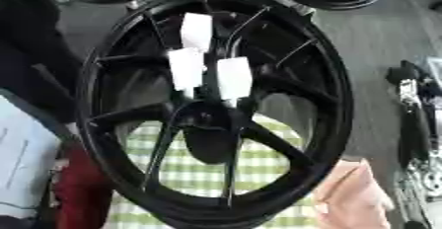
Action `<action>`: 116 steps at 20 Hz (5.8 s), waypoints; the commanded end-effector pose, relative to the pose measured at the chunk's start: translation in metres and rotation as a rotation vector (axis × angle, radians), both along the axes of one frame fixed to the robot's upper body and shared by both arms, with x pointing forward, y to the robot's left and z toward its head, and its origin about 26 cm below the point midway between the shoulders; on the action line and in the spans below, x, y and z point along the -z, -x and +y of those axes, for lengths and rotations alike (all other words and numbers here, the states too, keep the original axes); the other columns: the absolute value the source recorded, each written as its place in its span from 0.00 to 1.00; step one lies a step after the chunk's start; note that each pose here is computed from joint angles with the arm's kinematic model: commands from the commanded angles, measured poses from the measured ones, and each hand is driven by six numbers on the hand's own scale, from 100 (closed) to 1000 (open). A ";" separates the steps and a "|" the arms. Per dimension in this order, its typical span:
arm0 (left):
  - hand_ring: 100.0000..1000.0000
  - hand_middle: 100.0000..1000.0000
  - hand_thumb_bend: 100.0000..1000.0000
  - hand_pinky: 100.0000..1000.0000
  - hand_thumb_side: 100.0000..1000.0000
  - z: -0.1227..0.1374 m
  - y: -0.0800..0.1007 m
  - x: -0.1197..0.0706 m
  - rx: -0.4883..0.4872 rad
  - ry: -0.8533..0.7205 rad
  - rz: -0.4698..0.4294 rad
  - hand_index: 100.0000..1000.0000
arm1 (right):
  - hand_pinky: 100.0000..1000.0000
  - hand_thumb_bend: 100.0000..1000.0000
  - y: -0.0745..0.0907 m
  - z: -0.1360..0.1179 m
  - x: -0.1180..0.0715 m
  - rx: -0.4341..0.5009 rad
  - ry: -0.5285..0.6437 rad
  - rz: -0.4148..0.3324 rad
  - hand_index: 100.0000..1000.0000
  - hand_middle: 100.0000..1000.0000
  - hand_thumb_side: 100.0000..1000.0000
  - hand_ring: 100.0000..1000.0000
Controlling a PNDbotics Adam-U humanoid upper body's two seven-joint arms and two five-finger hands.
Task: Pull the pin out of the wheel hub.
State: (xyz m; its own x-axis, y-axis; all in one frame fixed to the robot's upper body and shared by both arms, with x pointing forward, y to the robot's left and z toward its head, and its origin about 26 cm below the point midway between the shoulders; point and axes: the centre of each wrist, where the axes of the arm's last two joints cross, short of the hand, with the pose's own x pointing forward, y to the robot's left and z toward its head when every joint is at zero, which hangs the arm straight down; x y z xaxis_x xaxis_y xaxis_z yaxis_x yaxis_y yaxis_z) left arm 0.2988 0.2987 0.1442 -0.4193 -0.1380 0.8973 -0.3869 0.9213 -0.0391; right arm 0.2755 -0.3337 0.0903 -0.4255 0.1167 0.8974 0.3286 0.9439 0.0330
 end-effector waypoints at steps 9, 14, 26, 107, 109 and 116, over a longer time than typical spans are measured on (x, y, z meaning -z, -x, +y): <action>0.89 0.92 0.08 0.52 0.83 0.000 0.000 -0.036 0.113 -0.094 -0.061 0.72 | 1.00 0.00 0.000 -0.002 -0.006 0.011 0.011 0.004 0.78 0.64 0.61 0.79; 0.88 0.90 0.00 0.53 0.82 -0.001 0.002 -0.092 0.288 -0.417 -0.059 0.73 | 1.00 0.00 0.002 -0.004 -0.004 0.009 0.019 0.022 0.78 0.64 0.61 0.78; 0.86 0.88 0.00 0.65 0.90 -0.027 0.010 -0.193 0.677 -1.259 0.281 0.80 | 1.00 0.00 0.006 -0.007 0.000 0.004 0.042 0.071 0.77 0.62 0.61 0.77; 0.62 0.66 0.23 0.58 0.34 -0.194 0.000 -0.199 0.760 -1.688 0.571 0.81 | 1.00 0.00 0.004 0.002 0.018 0.003 0.008 0.149 0.77 0.60 0.67 0.75; 0.63 0.67 0.22 0.59 0.35 -0.193 -0.003 -0.197 0.756 -1.675 0.590 0.81 | 1.00 0.00 0.004 0.002 0.018 0.002 0.007 0.148 0.77 0.60 0.67 0.75; 0.58 0.62 0.24 0.55 0.50 -0.191 -0.014 -0.190 0.723 -1.634 0.631 0.78 | 1.00 0.00 0.004 0.004 0.019 0.001 0.004 0.150 0.77 0.60 0.67 0.75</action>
State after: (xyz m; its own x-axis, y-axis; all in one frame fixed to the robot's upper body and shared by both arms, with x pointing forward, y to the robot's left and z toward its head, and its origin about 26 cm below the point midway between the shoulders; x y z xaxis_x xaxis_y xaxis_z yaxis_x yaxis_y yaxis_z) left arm 0.3123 0.1054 0.3279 -0.6526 -0.7570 0.0328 0.2143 -0.1429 0.9663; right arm 0.2706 -0.3290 0.0662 -0.2726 0.1063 0.9562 0.3311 0.9435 -0.0105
